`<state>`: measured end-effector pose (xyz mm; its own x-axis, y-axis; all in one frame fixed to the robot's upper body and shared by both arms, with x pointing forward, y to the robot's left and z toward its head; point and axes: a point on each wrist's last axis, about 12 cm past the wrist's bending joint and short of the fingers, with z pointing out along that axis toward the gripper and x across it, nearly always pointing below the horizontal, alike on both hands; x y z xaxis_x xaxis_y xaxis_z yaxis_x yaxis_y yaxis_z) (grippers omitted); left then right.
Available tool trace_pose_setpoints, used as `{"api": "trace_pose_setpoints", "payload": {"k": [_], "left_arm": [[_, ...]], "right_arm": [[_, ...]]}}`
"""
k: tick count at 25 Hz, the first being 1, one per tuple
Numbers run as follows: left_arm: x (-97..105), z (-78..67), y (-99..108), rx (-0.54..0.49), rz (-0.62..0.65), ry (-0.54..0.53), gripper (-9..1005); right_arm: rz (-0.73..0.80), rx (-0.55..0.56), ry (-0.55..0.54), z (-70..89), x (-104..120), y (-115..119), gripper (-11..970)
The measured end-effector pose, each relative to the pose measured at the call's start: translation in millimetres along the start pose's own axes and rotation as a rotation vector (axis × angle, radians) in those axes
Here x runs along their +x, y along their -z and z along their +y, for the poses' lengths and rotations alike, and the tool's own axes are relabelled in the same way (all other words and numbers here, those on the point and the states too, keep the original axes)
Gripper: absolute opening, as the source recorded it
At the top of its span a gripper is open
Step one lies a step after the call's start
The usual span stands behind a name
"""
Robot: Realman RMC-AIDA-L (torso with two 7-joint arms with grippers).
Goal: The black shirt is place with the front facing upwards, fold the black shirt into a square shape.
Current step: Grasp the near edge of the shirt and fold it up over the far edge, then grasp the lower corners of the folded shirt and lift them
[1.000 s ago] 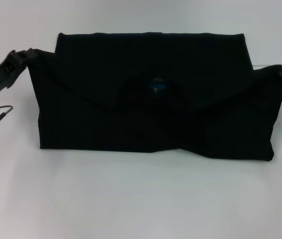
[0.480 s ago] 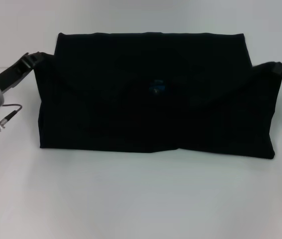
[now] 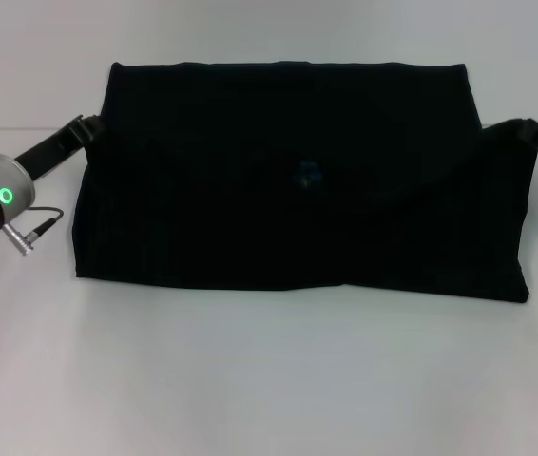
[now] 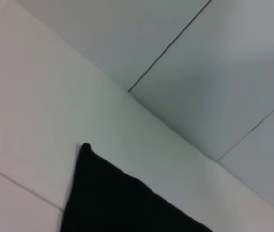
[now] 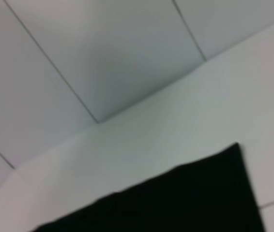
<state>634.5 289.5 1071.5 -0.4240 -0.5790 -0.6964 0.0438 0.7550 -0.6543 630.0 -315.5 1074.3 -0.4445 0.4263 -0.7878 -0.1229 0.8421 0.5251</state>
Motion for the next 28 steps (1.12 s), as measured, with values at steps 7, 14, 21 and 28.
{"api": "trace_pose_setpoints", "payload": {"k": [7,14,21,28], "left_arm": [[5,-2.8,-2,0.0,0.021,-0.019,36],[6,14.0,11,-0.021,0.006,0.049,242],[-12,34.3,49,0.123,0.061,0.167,526],[-19,49.4,86,0.148,0.376,0.254,727]], "right_arm": [[0.026,0.056,0.034,-1.3,4,-4,115],[0.029,0.04,0.011,-6.7,10,4,345],[0.125,-0.228,0.089,9.8,18,21,505],[0.32,-0.489,0.29,24.6,39,45,794]]}}
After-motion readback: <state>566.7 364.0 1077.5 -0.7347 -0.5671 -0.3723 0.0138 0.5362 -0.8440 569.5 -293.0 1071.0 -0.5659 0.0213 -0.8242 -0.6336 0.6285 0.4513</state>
